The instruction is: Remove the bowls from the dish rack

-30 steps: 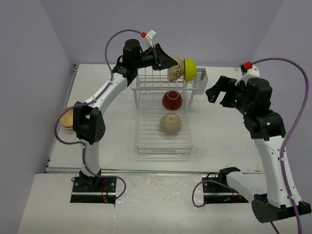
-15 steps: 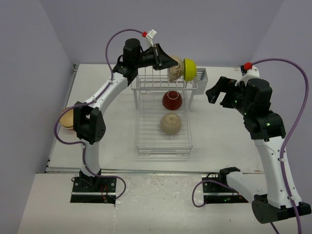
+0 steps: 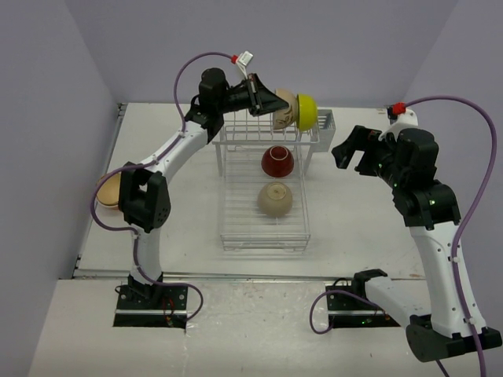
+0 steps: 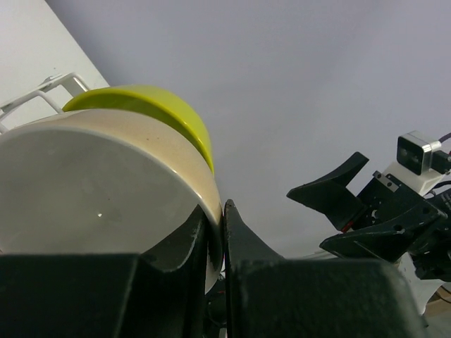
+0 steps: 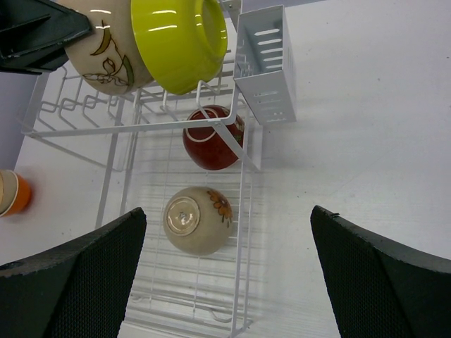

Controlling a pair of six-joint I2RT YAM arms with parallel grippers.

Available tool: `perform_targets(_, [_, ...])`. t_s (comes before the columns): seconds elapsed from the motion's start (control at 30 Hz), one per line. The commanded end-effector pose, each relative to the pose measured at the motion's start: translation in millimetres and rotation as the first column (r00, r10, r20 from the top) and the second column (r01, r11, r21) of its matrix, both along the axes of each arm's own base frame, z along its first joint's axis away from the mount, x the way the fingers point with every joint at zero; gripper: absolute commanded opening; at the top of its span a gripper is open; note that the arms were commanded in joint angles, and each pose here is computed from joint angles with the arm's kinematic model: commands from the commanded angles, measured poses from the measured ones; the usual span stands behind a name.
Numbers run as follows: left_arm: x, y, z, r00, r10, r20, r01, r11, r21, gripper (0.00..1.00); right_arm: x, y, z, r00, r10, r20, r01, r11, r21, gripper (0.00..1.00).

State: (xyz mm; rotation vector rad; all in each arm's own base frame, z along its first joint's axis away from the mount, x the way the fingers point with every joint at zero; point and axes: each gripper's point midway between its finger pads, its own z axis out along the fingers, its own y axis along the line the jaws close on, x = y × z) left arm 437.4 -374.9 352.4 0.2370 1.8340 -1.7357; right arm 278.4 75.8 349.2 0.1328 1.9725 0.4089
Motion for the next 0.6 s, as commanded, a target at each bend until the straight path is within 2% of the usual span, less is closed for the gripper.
perform_targets(0.0, [-5, 10, 35, 0.996, 0.017, 0.083, -0.009, 0.996, -0.091, 0.00, -1, -4, 0, 1.000, -0.010, 0.010, 0.010, 1.000, -0.024, 0.99])
perform_targets(0.27, [-12, 31, 59, 0.991, 0.030, 0.128, 0.000, 0.974, -0.228, 0.00, -2, -3, -2, 1.000, -0.003, 0.004, 0.003, 1.000, -0.026, 0.99])
perform_targets(0.57, [-20, 48, 86, 0.986, 0.028, 0.165, 0.026, 0.948, -0.316, 0.00, 0, -1, -4, 1.000, 0.003, -0.001, -0.003, 1.000, -0.019, 0.99])
